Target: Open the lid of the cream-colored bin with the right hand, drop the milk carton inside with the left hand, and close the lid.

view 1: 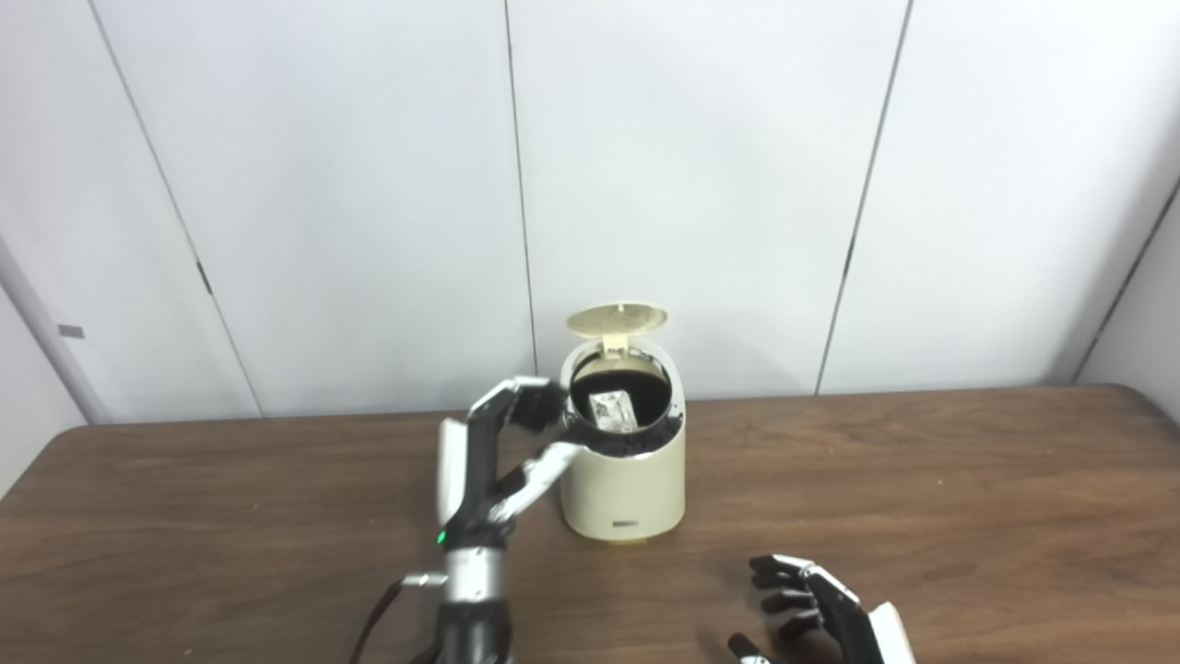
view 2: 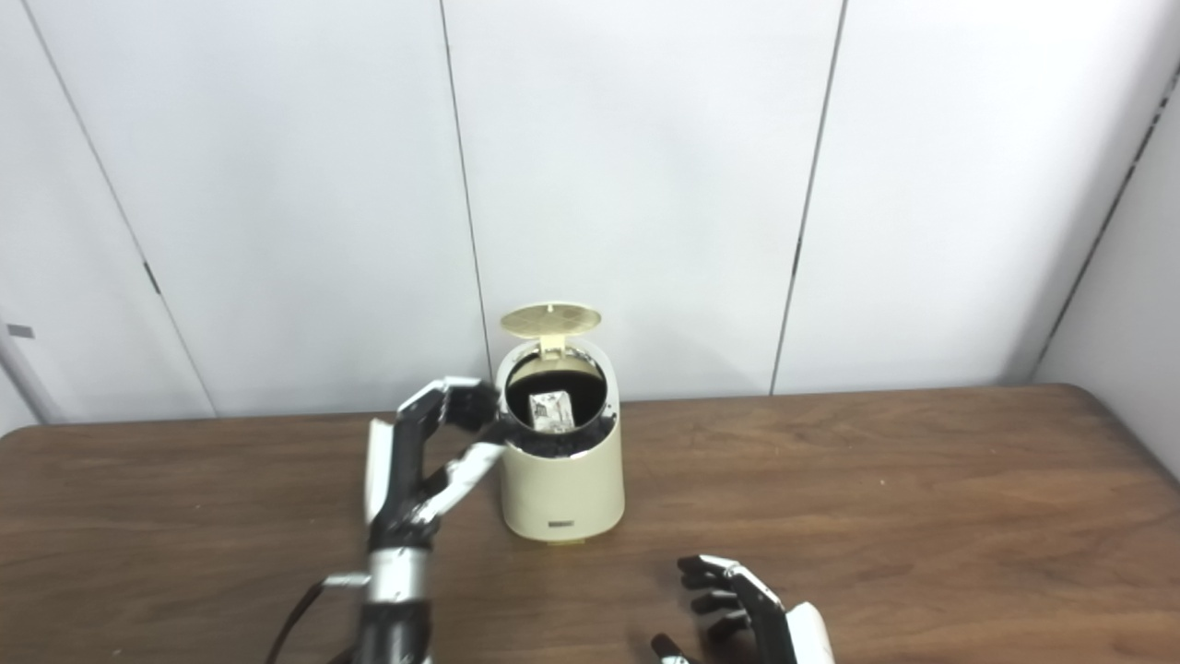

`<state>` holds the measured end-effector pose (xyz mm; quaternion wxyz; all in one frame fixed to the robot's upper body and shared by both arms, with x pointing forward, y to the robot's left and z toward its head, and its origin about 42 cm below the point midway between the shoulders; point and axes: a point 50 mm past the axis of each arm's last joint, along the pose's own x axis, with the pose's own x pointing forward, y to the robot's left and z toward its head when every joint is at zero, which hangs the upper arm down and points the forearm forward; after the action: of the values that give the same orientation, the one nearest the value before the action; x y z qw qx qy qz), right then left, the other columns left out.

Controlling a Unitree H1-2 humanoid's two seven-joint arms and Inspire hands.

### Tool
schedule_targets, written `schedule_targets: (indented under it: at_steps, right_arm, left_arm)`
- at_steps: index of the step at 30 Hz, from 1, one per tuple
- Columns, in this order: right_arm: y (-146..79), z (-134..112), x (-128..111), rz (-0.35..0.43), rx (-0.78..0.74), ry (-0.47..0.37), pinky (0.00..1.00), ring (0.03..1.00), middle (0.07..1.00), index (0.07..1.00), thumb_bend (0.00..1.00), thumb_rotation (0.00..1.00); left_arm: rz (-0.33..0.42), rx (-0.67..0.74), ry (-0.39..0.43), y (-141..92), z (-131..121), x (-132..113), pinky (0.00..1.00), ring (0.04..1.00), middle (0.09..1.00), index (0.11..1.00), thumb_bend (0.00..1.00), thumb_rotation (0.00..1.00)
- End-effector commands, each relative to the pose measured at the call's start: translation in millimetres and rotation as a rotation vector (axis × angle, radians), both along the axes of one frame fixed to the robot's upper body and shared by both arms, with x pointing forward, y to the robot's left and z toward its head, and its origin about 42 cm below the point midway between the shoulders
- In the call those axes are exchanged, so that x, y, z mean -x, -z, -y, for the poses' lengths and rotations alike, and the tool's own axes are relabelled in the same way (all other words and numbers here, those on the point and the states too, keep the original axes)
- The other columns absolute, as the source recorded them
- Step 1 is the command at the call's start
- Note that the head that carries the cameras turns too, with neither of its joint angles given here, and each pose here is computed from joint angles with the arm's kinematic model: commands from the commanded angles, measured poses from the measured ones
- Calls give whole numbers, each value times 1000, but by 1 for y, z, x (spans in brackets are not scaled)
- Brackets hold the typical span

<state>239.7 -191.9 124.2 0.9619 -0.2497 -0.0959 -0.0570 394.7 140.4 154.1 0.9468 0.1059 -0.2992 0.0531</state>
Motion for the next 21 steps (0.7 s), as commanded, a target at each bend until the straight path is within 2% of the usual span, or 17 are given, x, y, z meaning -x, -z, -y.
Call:
schedule_targets:
  at_steps: [1,5,7,9,10,13,17,21]
  right_arm:
    - [-2,-7,1,46,-3,-22,480,618,691,691,305,130]
    - [-22,-10,-3,168,15,-40,603,731,791,764,344,333]
    - [-36,-11,-6,226,21,-44,678,797,833,814,371,452]
    - [-50,-12,-9,291,36,-39,698,812,843,828,380,491]
    - [-60,-11,-11,328,47,-36,707,824,854,840,399,558]
    - [-90,-8,-20,437,67,-32,735,854,885,871,466,667]
    - [-124,-3,-33,529,128,-43,824,911,931,927,556,809]
    - [-158,3,-47,603,193,-61,871,928,939,948,595,828]
  left_arm:
    - [86,10,35,-22,-11,5,414,453,489,524,528,845]
    - [96,50,90,-30,-35,34,419,457,497,550,469,803]
    - [88,95,125,-34,-46,48,455,509,554,595,534,729]
    - [73,134,159,-36,-57,61,468,533,578,614,550,707]
    - [63,141,165,-34,-64,68,495,569,614,651,550,697]
    - [12,138,160,-20,-83,88,587,670,710,760,523,713]
    - [-71,111,161,2,-98,108,687,742,783,819,426,777]
    - [-136,108,155,21,-101,127,749,793,822,835,325,800]
